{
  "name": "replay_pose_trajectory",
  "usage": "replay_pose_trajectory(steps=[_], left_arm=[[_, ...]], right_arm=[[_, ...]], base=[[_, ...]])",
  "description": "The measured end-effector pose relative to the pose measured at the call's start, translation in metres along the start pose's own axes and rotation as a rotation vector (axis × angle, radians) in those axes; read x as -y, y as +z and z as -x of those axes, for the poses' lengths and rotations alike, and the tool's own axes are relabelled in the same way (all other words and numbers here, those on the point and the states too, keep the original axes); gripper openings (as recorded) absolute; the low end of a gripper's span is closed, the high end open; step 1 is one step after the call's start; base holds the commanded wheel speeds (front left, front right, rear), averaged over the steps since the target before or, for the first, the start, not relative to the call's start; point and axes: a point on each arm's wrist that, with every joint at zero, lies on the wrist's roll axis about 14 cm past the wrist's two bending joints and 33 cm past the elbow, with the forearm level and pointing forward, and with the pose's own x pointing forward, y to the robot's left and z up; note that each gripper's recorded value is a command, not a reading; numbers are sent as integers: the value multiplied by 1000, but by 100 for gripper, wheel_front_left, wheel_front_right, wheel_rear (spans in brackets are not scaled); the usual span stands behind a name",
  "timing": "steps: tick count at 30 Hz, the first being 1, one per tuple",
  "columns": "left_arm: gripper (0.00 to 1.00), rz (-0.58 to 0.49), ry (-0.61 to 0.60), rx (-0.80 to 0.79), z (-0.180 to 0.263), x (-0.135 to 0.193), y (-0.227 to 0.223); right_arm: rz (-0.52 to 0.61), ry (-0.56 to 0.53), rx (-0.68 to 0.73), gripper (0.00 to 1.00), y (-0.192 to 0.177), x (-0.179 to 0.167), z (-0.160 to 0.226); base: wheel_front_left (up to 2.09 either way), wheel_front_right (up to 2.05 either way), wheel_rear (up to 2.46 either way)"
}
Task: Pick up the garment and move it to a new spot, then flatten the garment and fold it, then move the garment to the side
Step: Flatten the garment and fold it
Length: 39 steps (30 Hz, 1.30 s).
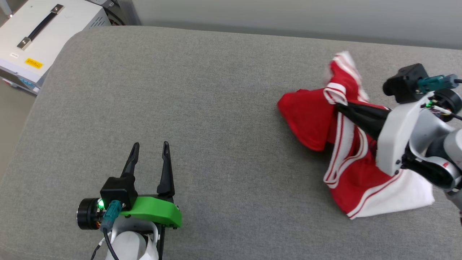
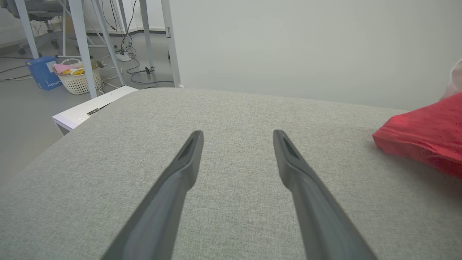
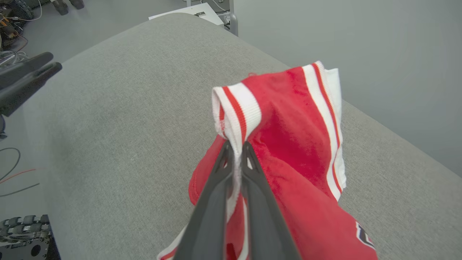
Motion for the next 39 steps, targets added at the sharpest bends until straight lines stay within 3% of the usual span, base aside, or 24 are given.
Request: replay_pose_trajectory(steps=[7, 11, 18, 24, 27, 28, 29, 30, 36, 37, 39], left_arm=[[100, -2, 24, 8, 6, -8, 4], [100, -4, 50, 6, 11, -17, 4], [100, 1, 93, -14, 17, -29, -1], [100, 3, 108, -32, 18, -33, -7], [100, 4, 107, -36, 18, -33, -9], [100, 5, 106, -38, 18, -32, -9], [100, 6, 104, -36, 18, -32, -9], [100, 7, 103, -34, 18, -32, -8], [100, -7, 88, -16, 24, -28, -2], [100, -11, 74, -4, 25, -25, 2], [100, -13, 65, 5, 25, -22, 4]], right_arm=[[39, 153, 85, 0, 28, -61, -31], [67, 265, 73, 0, 24, -105, -54], [134, 452, -201, 0, -70, -171, -68], [115, 467, -383, 0, -128, -178, -60], [116, 477, -381, 0, -136, -186, -56], [110, 476, -347, 15, -132, -187, -57], [104, 472, -309, 91, -126, -187, -57], [101, 469, -279, 100, -121, -187, -57], [78, 393, -27, 100, -67, -164, -47], [79, 300, 91, 100, -34, -132, -35], [92, 221, 165, 100, -13, -106, -25]], base=[[0, 0, 0], [0, 0, 0], [0, 0, 0], [0, 0, 0], [0, 0, 0], [0, 0, 0], [0, 0, 0], [0, 0, 0], [0, 0, 0], [0, 0, 0], [0, 0, 0]])
